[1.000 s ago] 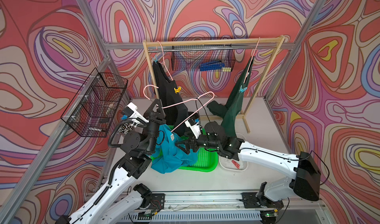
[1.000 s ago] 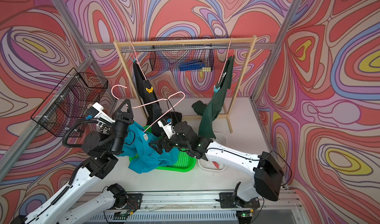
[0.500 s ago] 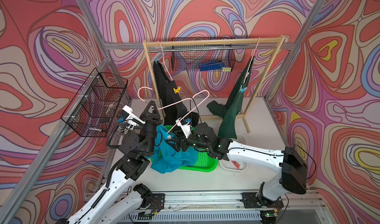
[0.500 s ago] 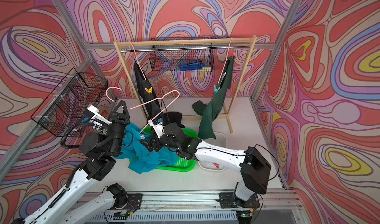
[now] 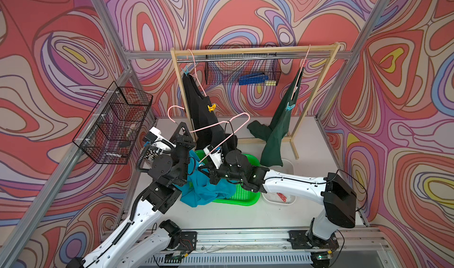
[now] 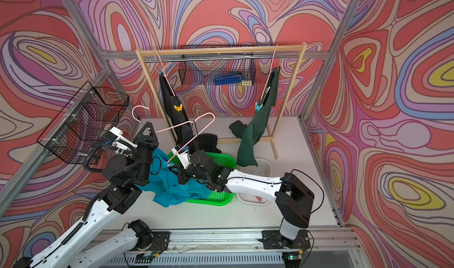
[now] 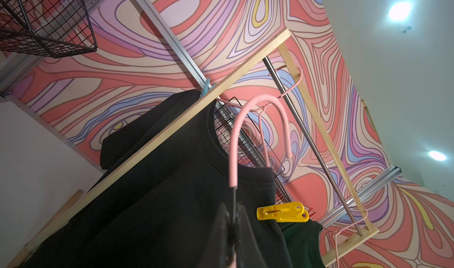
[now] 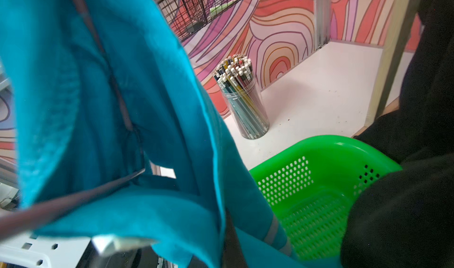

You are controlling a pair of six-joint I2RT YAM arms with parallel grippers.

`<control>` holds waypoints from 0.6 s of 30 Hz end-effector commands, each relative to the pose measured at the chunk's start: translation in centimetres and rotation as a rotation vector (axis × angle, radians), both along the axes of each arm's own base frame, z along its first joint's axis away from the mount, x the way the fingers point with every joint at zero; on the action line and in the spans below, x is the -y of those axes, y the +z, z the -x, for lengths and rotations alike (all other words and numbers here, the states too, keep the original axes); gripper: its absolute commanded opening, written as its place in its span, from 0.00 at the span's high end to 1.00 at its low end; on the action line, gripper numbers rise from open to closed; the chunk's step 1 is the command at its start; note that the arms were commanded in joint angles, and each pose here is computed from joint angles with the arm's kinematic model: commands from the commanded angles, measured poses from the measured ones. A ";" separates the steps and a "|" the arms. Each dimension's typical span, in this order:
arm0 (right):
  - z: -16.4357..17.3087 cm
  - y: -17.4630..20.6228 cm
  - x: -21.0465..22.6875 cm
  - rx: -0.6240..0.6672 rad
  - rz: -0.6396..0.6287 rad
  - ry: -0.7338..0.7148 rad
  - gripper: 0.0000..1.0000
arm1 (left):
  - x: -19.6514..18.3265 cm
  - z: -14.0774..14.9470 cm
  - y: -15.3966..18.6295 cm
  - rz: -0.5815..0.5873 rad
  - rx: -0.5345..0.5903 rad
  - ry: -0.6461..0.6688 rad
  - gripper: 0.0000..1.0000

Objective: Remove the clothespins securing t-shirts to the hanger
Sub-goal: Remove the T-shirt from the hanger.

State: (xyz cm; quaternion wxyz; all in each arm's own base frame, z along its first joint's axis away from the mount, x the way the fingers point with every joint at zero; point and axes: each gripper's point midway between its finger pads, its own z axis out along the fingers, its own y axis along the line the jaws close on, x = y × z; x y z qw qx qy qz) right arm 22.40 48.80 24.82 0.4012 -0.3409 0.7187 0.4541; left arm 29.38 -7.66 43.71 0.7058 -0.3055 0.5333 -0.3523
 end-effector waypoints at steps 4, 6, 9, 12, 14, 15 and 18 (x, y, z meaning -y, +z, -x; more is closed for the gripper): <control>4.4 -4.1 -2.9 -0.073 0.100 0.162 1.00 | -1.7 0.0 3.1 0.177 0.117 0.063 1.00; 4.5 -5.1 -2.9 -0.102 0.114 0.162 1.00 | -1.7 -0.1 3.3 0.183 0.123 0.069 1.00; 4.4 -7.0 -2.4 -0.134 0.167 0.141 1.00 | -1.9 0.1 3.7 0.189 0.130 0.075 1.00; 4.3 -8.3 -1.7 -0.148 0.216 0.119 1.00 | -2.3 0.6 4.7 0.181 0.146 0.084 1.00; 4.3 -8.6 -1.0 -0.141 0.229 0.105 1.00 | -2.6 0.9 5.1 0.164 0.148 0.098 1.00; 4.2 -8.8 -0.5 -0.136 0.242 0.088 1.00 | -2.8 1.1 5.4 0.162 0.150 0.107 1.00; 3.4 -10.8 1.2 -0.122 0.356 0.024 1.00 | -3.3 1.5 5.9 0.163 0.156 0.124 1.00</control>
